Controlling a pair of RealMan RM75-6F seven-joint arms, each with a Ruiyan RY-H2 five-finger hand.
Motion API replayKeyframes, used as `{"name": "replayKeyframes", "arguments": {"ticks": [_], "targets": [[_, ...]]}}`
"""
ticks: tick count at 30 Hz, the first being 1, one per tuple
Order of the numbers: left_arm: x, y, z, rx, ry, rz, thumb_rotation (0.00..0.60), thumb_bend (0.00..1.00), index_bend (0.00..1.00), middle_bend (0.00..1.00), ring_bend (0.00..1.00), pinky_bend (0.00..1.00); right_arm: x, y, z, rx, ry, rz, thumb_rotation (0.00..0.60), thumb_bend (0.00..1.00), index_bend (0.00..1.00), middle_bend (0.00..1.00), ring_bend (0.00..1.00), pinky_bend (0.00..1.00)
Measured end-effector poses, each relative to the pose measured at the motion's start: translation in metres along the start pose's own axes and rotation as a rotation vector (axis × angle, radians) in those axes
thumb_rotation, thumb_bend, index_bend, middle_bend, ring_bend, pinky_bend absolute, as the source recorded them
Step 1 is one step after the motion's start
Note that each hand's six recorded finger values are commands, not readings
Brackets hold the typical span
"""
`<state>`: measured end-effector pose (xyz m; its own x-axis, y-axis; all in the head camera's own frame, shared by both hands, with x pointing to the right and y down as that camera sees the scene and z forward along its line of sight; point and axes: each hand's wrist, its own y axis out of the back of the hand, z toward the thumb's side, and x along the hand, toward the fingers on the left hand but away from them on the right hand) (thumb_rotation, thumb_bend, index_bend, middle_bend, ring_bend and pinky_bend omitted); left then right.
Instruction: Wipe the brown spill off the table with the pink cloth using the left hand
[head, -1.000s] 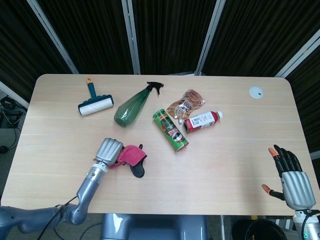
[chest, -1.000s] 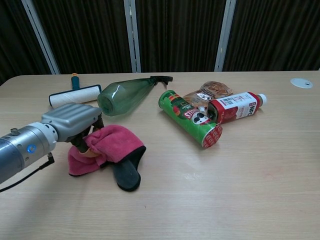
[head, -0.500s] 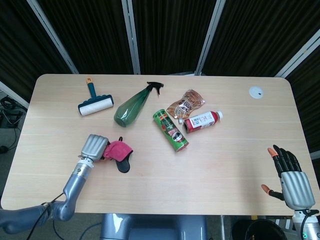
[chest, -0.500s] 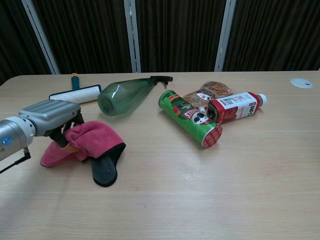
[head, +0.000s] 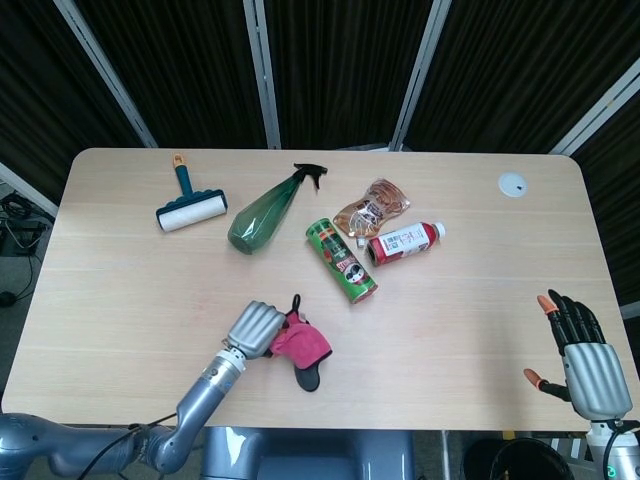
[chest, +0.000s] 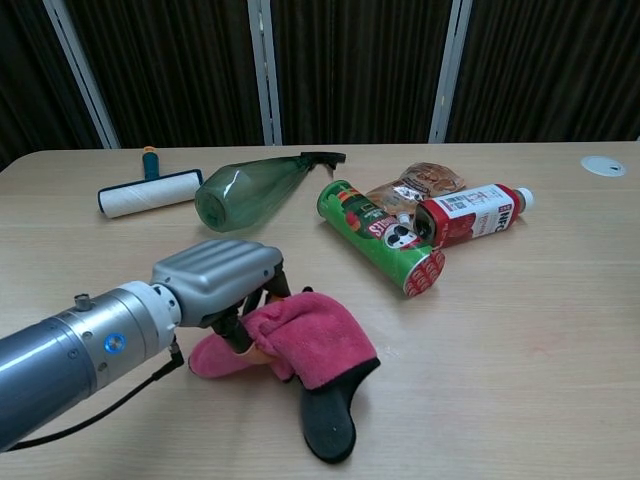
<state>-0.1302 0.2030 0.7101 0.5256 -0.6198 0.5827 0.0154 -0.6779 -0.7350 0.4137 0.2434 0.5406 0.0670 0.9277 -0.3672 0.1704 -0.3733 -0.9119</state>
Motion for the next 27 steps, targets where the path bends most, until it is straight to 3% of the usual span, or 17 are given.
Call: {"name": "replayKeyframes", "arguments": {"ticks": [6, 12, 16, 27], "targets": [[-0.001, -0.005, 0.032, 0.007, -0.063, -0.012, 0.6, 0.46, 0.85, 0.63, 0.54, 0.55, 0.001, 0.001, 0.001, 0.001, 0.004, -0.001, 0.6, 0.0, 0.0, 0.0, 0.0, 0.07], [-0.001, -0.009, 0.024, 0.047, -0.038, -0.018, 0.6, 0.46, 0.85, 0.63, 0.54, 0.56, 0.002, 0.001, 0.0, 0.001, 0.002, -0.001, 0.6, 0.0, 0.0, 0.0, 0.0, 0.07], [0.0, -0.005, 0.0, 0.079, 0.021, -0.011, 0.6, 0.46, 0.85, 0.63, 0.54, 0.56, 0.003, 0.001, 0.001, 0.004, 0.003, -0.001, 0.6, 0.0, 0.0, 0.0, 0.0, 0.07], [-0.013, 0.022, -0.111, 0.175, 0.252, 0.024, 0.6, 0.46, 0.84, 0.62, 0.54, 0.55, 0.003, -0.001, 0.002, 0.012, 0.002, 0.004, 0.6, 0.0, 0.0, 0.0, 0.0, 0.07]]}}
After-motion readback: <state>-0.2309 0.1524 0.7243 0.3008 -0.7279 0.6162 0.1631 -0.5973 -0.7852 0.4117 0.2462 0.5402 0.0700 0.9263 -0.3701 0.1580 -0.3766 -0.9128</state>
